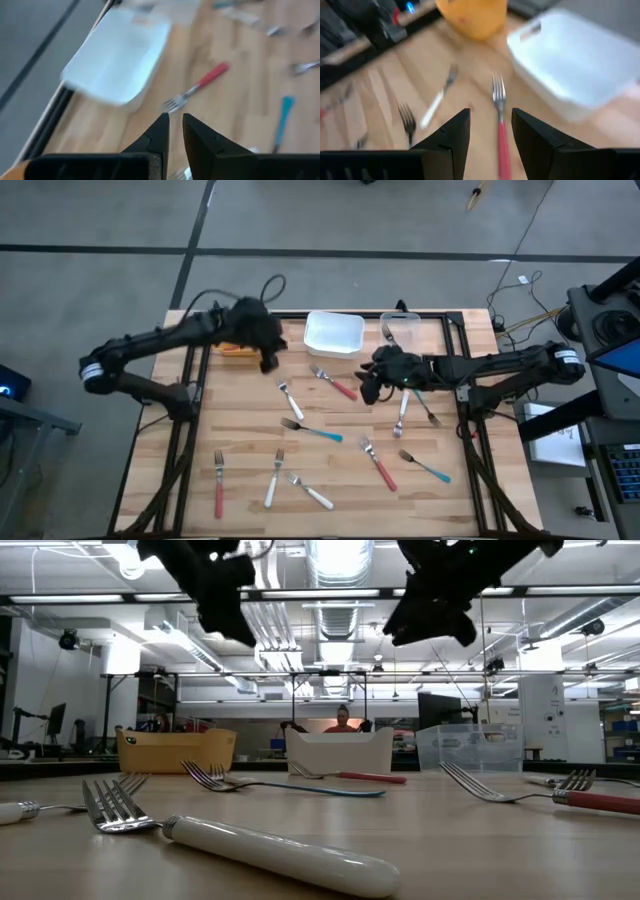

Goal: Sort silverware by color (type)
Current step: Put the blue fork into the transparent bin

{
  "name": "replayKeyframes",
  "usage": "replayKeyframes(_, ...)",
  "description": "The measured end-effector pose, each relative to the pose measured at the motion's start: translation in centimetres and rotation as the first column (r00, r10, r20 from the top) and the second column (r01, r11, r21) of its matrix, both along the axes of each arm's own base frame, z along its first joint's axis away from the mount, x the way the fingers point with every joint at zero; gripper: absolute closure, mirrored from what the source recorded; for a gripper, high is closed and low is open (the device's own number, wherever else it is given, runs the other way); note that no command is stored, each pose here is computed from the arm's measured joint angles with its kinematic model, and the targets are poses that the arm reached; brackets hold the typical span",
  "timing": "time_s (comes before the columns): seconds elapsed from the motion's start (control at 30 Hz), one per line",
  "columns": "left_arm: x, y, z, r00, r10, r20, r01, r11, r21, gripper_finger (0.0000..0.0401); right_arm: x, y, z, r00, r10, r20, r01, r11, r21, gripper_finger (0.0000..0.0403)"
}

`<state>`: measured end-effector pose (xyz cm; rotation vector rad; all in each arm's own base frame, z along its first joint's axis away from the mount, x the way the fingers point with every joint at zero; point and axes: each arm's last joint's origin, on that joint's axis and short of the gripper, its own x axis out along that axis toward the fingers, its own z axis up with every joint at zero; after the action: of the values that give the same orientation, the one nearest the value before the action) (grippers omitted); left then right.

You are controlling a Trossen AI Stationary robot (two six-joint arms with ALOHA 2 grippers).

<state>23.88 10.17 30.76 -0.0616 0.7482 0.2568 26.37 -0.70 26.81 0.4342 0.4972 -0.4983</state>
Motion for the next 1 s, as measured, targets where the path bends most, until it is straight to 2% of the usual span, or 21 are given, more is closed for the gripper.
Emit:
replayKeyframes(0.13,0.0,-3.0,-0.9,0.982,-0.095,0.164,0.087,0.995,0.053,0.0365,0.1,1.5,0.4,0.996,0.014,-0.087,-0.006,0.996,0.085,0.0266)
replayKeyframes(0.23,-0.2,-4.4,-1.8,0.96,-0.144,0.242,0.123,0.987,0.098,0.0365,0.5,2.7,0.5,0.989,0.062,-0.132,-0.036,0.982,0.187,0.0266)
replayKeyframes(0.37,-0.7,-4.9,-2.6,0.943,-0.155,0.295,0.115,0.982,0.149,0.0365,1.4,4.7,0.1,0.969,0.133,-0.211,-0.058,0.943,0.328,0.0266)
replayKeyframes(0.47,-1.0,-5.0,-3.1,0.942,-0.152,0.299,0.11,0.982,0.153,0.0365,2.1,6.6,-0.7,0.927,0.219,-0.305,-0.068,0.896,0.438,0.0266)
replayKeyframes(0.63,-0.9,-5.0,-3.4,0.943,-0.151,0.296,0.11,0.982,0.152,0.0365,2.0,10.8,-3.0,0.766,0.425,-0.483,-0.039,0.78,0.624,0.0266)
replayKeyframes(0.8,-0.7,-4.9,-3.4,0.945,-0.151,0.29,0.111,0.983,0.149,0.0365,0.8,15.6,-5.9,0.616,0.529,-0.583,0.058,0.708,0.704,0.0266)
replayKeyframes(0.9,-0.7,-4.9,-3.4,0.945,-0.15,0.291,0.111,0.983,0.148,0.0365,-0.6,17.8,-7.4,0.53,0.529,-0.663,0.177,0.695,0.697,0.0266)
replayKeyframes(1.0,-0.7,-4.9,-3.5,0.945,-0.138,0.295,0.103,0.986,0.131,0.0365,-2.2,19.2,-8.5,0.45,0.492,-0.745,0.255,0.729,0.635,0.0266)
